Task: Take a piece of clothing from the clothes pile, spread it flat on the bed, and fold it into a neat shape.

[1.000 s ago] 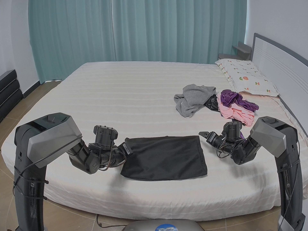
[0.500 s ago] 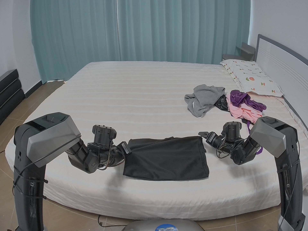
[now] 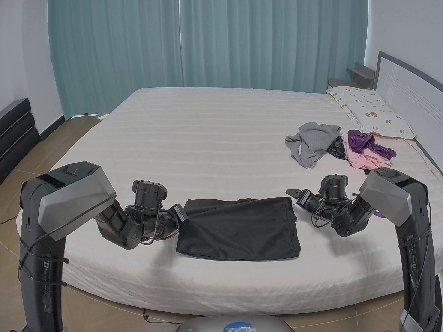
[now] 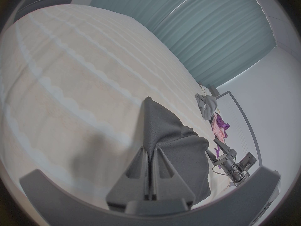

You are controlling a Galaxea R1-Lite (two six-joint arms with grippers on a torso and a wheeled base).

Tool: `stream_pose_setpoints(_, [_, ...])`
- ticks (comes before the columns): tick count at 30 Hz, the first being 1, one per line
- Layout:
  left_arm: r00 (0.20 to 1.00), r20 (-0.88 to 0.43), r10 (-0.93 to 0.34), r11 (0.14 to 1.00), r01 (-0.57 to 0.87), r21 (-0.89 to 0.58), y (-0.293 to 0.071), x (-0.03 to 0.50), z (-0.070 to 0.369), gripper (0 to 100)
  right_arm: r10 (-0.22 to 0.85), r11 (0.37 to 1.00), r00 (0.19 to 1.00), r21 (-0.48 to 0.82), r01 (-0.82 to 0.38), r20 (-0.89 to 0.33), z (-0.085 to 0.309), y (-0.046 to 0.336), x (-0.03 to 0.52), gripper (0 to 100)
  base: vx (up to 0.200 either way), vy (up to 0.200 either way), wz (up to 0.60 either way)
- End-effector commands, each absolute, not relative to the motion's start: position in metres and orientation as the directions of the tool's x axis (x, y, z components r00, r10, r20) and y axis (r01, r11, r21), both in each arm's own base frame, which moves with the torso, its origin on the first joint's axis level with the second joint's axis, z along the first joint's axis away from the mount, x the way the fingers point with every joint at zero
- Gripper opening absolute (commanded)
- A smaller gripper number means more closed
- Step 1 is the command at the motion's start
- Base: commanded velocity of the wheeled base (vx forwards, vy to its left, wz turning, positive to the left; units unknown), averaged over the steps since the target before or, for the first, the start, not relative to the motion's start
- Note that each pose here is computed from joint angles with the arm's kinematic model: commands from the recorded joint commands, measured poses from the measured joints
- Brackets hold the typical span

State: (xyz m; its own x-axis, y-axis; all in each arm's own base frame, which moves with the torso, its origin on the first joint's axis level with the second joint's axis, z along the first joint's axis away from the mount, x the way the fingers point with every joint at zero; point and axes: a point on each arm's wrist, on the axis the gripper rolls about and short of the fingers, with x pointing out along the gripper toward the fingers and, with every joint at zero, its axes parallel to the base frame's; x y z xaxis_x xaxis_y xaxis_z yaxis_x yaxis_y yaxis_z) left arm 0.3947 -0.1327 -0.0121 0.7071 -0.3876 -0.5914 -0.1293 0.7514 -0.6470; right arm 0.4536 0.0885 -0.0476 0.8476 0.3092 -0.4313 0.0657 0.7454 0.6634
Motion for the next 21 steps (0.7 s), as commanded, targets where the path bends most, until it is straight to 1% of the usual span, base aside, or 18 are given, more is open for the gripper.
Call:
stream_pose_setpoints(1, [0.709, -0.593, -0.383, 0.751, -0.135, -0.646, -0.1302, 0.3956, -0.0129, 0, 0.310, 0.745, 0.847, 0.663, 0.066, -0.432, -0.0482, 0.0886, 0.4536, 100, 0.000, 0.200, 0.00])
stream_pose_setpoints(21, [0.701, -0.615, -0.361, 0.758, -0.165, -0.632, -0.1257, 0.3930, -0.0150, 0, 0.310, 0.746, 0.847, 0.663, 0.066, -0.433, -0.0483, 0.0892, 0.4534, 100, 0.000, 0.200, 0.00])
